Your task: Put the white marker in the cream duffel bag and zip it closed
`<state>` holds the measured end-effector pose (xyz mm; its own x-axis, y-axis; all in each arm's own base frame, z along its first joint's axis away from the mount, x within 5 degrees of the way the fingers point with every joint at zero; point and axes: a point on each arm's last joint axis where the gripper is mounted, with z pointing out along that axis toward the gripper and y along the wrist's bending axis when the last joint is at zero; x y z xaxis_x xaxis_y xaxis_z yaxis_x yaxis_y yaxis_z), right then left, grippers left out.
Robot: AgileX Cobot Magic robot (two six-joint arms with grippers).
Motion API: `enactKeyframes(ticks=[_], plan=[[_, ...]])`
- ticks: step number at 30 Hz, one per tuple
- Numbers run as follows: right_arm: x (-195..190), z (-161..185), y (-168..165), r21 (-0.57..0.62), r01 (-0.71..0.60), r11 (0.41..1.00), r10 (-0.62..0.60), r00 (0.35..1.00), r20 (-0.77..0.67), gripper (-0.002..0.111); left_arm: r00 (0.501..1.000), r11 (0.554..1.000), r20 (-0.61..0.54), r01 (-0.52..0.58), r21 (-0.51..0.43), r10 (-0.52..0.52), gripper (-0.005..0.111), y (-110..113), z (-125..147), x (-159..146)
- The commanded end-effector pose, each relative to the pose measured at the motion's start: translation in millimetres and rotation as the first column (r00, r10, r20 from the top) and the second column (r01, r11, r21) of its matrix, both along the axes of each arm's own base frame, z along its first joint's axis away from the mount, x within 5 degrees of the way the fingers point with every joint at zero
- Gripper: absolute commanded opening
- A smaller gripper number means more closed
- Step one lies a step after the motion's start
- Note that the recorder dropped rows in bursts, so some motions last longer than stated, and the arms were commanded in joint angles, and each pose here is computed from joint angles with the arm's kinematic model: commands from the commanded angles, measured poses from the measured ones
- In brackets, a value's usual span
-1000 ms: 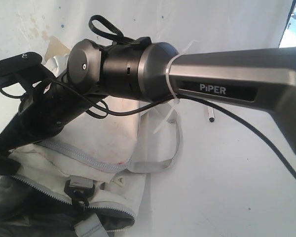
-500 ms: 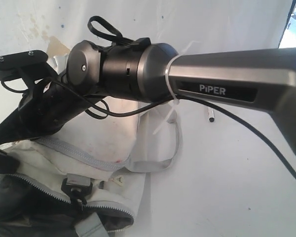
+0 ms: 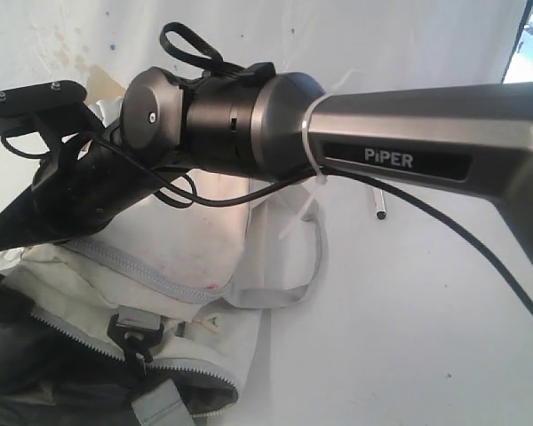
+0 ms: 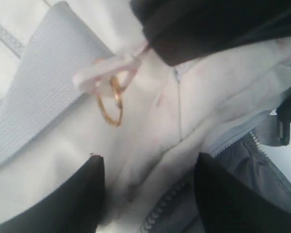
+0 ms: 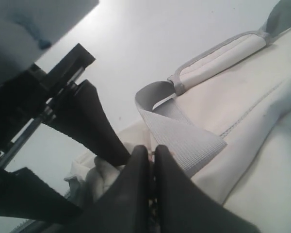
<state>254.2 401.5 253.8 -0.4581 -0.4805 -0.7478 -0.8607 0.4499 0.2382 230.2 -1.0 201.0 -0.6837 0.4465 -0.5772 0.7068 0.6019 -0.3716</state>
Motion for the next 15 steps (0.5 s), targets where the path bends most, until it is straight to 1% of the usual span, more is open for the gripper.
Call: enactKeyframes(ticks=[1,2,4,5,6,7,8,10,12,15], plan=[[5.2,20.5,-6.8,0.053,0.032,0.998,-0.035,0.998,0.057,0.000,1.000,0.999,-0.010,-0.021,0.031,0.022,0.061,1.2,-2.2,-0.1],[5.0,22.9,-7.3,0.060,0.034,0.998,-0.038,0.997,0.062,0.000,1.000,0.999,-0.010,-0.023,0.029,0.023,0.060,1.2,-2.1,0.0],[5.3,24.5,-7.5,0.066,0.038,0.997,-0.042,0.997,0.068,0.000,1.000,0.999,-0.010,-0.023,0.029,0.023,0.055,1.1,-2.1,0.0],[5.3,24.5,-7.5,0.066,0.038,0.997,-0.042,0.997,0.068,0.000,1.000,1.000,-0.015,-0.013,0.019,0.014,0.040,0.3,-1.6,-0.9],[5.0,24.2,-7.6,0.064,0.036,0.997,-0.040,0.997,0.065,0.000,1.000,1.000,-0.015,0.001,0.013,-0.001,0.029,-0.3,-1.2,-1.7],[4.3,23.6,-7.8,0.057,0.030,0.998,-0.034,0.998,0.059,0.000,1.000,1.000,-0.015,0.022,0.007,-0.022,0.004,-1.0,-0.9,-3.0],[3.8,23.0,-8.0,0.050,0.026,0.998,-0.029,0.998,0.056,0.000,0.999,0.999,-0.016,0.032,0.003,-0.032,0.001,-1.4,-0.6,-3.6],[3.4,21.3,-9.3,0.026,0.014,1.000,-0.016,0.998,0.054,0.000,0.999,0.999,-0.029,0.045,-0.014,-0.045,0.000,-2.7,0.2,-5.3],[9.7,19.5,-15.3,0.023,0.081,0.996,-0.080,0.997,-0.021,0.000,0.999,0.999,-0.041,0.027,-0.028,-0.028,0.000,-3.3,0.9,-5.1],[12.7,25.0,-23.7,0.008,0.101,0.995,-0.100,0.994,-0.049,0.000,0.998,0.999,-0.055,0.029,-0.044,-0.031,0.000,-4.4,1.7,-6.1]])
